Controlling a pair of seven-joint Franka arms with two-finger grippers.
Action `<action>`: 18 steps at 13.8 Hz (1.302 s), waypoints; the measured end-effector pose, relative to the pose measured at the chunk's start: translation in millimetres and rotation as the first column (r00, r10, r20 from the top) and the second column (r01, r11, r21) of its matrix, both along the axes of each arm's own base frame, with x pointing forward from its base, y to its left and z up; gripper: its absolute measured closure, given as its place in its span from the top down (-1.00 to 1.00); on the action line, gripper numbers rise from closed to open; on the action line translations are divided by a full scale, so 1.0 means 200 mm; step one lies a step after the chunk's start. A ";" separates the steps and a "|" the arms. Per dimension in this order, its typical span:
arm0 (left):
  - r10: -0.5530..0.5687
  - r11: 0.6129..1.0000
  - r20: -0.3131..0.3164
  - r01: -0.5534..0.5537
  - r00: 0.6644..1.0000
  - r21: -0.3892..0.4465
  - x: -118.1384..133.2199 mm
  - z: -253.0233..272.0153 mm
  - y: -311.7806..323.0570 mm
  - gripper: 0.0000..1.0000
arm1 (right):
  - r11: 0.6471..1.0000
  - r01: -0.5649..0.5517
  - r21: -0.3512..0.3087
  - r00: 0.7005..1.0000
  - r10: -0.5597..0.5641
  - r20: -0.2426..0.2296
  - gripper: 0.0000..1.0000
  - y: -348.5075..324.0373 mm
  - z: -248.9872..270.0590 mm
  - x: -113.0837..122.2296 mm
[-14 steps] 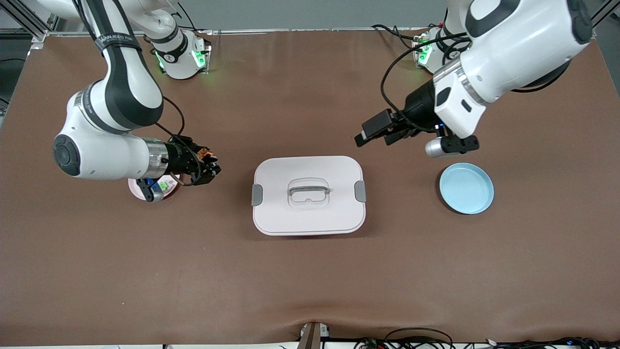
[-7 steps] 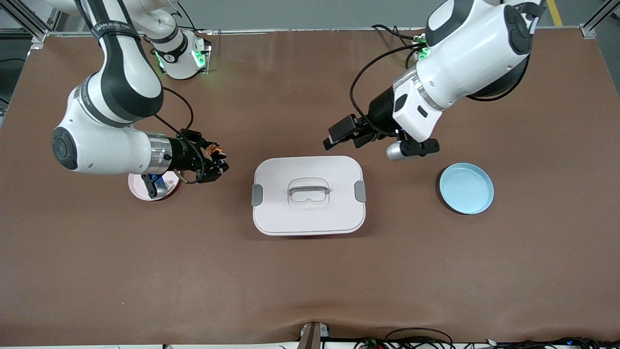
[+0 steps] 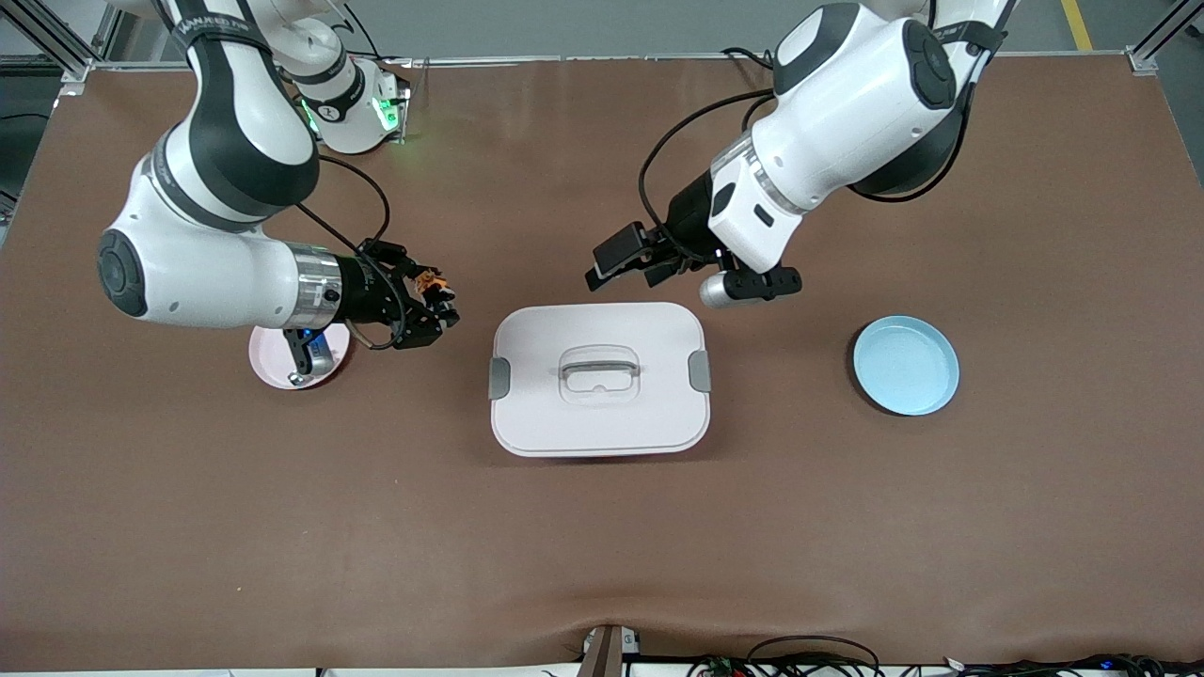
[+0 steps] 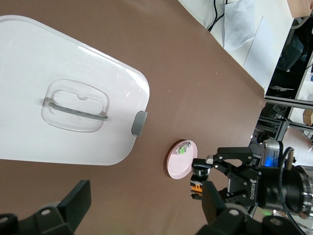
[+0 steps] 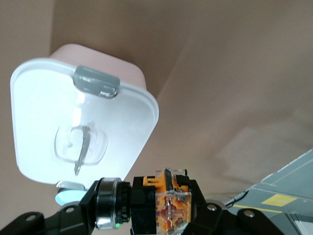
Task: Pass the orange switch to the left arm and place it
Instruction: 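Carry the switch above the box while the left gripper approaches it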
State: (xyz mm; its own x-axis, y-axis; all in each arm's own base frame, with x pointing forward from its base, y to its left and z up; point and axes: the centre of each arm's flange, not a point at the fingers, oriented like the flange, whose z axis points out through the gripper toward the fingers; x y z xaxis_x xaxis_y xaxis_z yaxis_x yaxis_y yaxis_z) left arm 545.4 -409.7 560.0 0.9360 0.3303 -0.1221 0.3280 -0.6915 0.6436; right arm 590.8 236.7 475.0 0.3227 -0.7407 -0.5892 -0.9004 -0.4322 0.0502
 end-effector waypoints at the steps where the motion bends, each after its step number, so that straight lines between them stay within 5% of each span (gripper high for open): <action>1: 0.004 1.000 0.004 -0.004 1.000 -0.005 -0.01 -0.01 -0.03 1.00 | 1.000 0.009 0.007 1.000 -0.009 -0.004 0.45 0.02 0.04 0.00; 18: 0.090 0.991 0.078 -0.082 0.993 -0.104 -0.12 -0.19 -0.40 1.00 | 0.993 0.079 0.084 0.997 -0.077 -0.029 0.45 0.22 0.17 -0.03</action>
